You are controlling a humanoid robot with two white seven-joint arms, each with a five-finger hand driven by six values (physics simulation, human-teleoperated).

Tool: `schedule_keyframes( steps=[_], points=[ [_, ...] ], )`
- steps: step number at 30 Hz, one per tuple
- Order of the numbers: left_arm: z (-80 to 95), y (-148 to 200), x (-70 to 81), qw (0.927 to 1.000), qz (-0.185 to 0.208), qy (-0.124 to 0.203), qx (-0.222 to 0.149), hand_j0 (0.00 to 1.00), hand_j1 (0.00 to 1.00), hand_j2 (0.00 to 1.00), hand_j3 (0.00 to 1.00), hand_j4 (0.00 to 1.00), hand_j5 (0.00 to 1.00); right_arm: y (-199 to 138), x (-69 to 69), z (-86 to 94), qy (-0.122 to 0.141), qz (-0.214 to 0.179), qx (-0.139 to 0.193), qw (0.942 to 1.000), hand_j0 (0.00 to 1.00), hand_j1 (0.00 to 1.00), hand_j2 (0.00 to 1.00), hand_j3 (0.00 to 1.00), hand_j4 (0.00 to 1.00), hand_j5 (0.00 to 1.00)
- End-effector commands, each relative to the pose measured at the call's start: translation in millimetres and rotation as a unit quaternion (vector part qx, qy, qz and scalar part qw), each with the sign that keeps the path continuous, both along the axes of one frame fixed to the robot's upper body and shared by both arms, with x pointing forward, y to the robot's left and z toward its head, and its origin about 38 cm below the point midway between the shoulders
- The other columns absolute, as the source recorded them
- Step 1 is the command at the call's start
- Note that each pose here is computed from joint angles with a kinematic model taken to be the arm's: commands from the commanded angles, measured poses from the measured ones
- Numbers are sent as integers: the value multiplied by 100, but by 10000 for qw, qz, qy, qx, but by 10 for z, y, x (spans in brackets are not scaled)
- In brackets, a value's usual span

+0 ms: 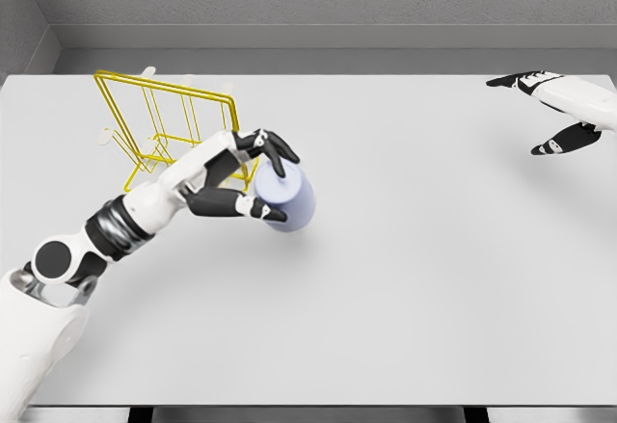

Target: Place the cup on the cup holder with both arms

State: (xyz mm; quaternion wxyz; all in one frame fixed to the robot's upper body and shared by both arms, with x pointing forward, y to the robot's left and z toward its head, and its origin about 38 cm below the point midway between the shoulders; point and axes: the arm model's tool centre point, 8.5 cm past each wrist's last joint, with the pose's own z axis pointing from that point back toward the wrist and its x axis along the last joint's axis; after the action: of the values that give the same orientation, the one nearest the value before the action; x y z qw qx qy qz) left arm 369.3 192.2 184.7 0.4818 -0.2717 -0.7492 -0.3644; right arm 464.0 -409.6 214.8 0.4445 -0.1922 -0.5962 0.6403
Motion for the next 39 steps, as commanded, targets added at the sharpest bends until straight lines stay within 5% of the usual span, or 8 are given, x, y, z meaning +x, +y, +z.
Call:
schedule_keyframes(
  steps=[1, 39],
  points=[
    [58, 87, 4, 10000, 35, -10, -42, 35, 35, 35, 35, 35, 35, -6, 0, 9, -4, -15, 29, 10000, 100, 100, 100, 100, 100, 100],
    [444, 714, 59, 9992, 350, -112, -165, 35, 35, 35, 35, 35, 35, -10, 1, 7, 0, -21, 36, 10000, 100, 100, 100, 100, 100, 100]
  ],
)
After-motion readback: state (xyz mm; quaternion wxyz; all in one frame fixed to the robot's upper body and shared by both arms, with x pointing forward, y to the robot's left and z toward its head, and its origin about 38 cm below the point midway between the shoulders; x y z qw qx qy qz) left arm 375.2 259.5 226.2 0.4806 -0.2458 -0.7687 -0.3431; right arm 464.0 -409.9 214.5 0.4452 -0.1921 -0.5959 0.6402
